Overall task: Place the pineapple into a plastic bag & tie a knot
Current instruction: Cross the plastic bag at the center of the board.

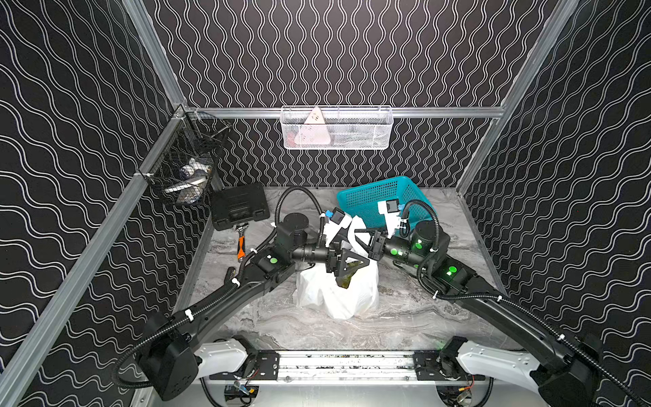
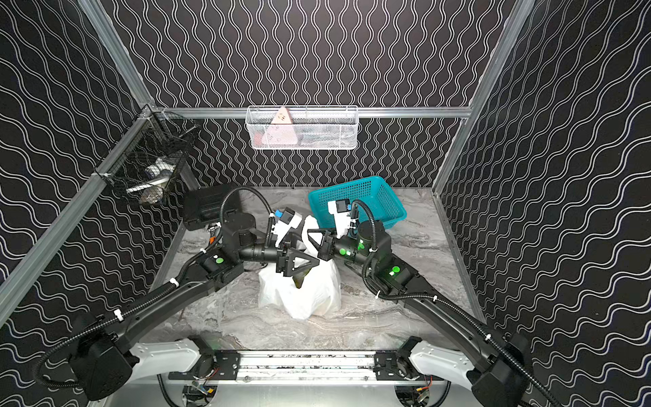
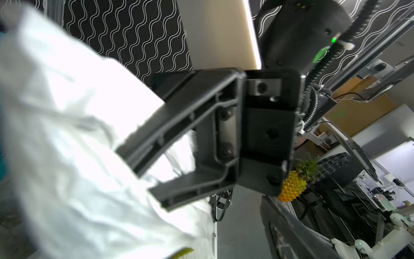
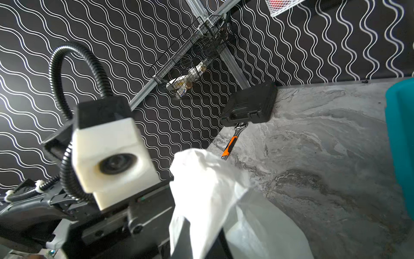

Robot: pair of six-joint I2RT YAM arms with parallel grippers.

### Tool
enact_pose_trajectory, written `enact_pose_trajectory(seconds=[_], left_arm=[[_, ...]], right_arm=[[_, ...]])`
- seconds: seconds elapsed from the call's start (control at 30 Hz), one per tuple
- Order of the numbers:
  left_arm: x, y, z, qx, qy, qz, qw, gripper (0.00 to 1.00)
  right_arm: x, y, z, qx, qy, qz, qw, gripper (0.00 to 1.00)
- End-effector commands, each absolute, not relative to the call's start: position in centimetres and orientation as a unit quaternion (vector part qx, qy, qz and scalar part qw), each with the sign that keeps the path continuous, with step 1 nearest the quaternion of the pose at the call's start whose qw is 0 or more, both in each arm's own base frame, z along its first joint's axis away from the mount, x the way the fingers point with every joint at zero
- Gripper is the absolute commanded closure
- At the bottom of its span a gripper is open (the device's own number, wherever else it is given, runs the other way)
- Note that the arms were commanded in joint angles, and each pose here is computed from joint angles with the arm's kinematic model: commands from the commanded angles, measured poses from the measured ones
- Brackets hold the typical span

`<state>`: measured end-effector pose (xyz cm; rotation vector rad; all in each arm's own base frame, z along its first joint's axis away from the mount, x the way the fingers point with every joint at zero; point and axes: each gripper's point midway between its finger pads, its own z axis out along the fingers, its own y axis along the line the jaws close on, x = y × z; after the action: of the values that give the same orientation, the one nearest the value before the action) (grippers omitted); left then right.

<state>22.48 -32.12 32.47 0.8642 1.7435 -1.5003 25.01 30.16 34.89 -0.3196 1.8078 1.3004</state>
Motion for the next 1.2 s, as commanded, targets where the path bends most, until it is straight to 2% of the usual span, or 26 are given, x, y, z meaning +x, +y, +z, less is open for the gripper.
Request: enact_pose_trajectory(seconds=[0.0, 0.13, 0.17, 0.3, 0.43, 0.47, 0.6, 0.67, 0.73, 0.87, 1.0, 1.17], left_arm=[[22.4, -33.0, 33.8, 0.337, 0.648, -0.584, 0.355, 0.14], [21.9, -34.3, 33.5, 0.347, 0.650, -0.579, 0.348, 0.20], [21.9, -34.6, 33.5, 0.348, 0.649, -0.581, 0.347, 0.26], [22.0, -34.9, 33.0, 0.348, 0.656, -0.577, 0.339, 0.71], [21.7, -34.4, 32.7, 0.348, 0.664, -0.568, 0.341, 0.94], [21.6, -34.4, 32.6, 0.348, 0.663, -0.568, 0.340, 0.99], [21.4, -34.1, 32.6, 0.351, 0.666, -0.565, 0.337, 1.00], [21.5, -33.9, 32.3, 0.349, 0.674, -0.555, 0.340, 1.00], [21.4, -33.6, 32.1, 0.351, 0.679, -0.547, 0.342, 1.00], [21.4, -33.4, 32.4, 0.348, 0.679, -0.542, 0.351, 1.00], [22.7, -32.8, 32.0, 0.325, 0.706, -0.511, 0.366, 1.00], [23.4, -32.7, 32.0, 0.313, 0.714, -0.500, 0.376, 1.00]], right_arm=[[25.6, 29.9, 35.2, -0.058, 0.731, 0.541, 0.412, 1.00], [25.6, 30.6, 34.8, -0.032, 0.740, 0.543, 0.396, 1.00], [25.5, 30.7, 34.5, -0.026, 0.745, 0.539, 0.392, 1.00], [25.5, 30.7, 34.6, -0.012, 0.748, 0.541, 0.384, 1.00], [25.5, 29.8, 35.1, -0.006, 0.753, 0.526, 0.395, 1.00], [25.5, 29.6, 35.3, -0.006, 0.753, 0.524, 0.398, 0.97], [25.1, 28.0, 36.5, -0.024, 0.752, 0.500, 0.429, 0.53], [25.0, 26.6, 36.8, -0.042, 0.766, 0.482, 0.423, 0.39], [25.5, 24.5, 36.5, -0.042, 0.782, 0.472, 0.405, 0.31], [25.4, 20.8, 34.3, -0.031, 0.785, 0.507, 0.354, 0.20], [24.1, 20.1, 33.9, -0.036, 0.730, 0.622, 0.280, 0.19], [21.9, 21.4, 35.9, -0.100, 0.648, 0.714, 0.247, 0.17]])
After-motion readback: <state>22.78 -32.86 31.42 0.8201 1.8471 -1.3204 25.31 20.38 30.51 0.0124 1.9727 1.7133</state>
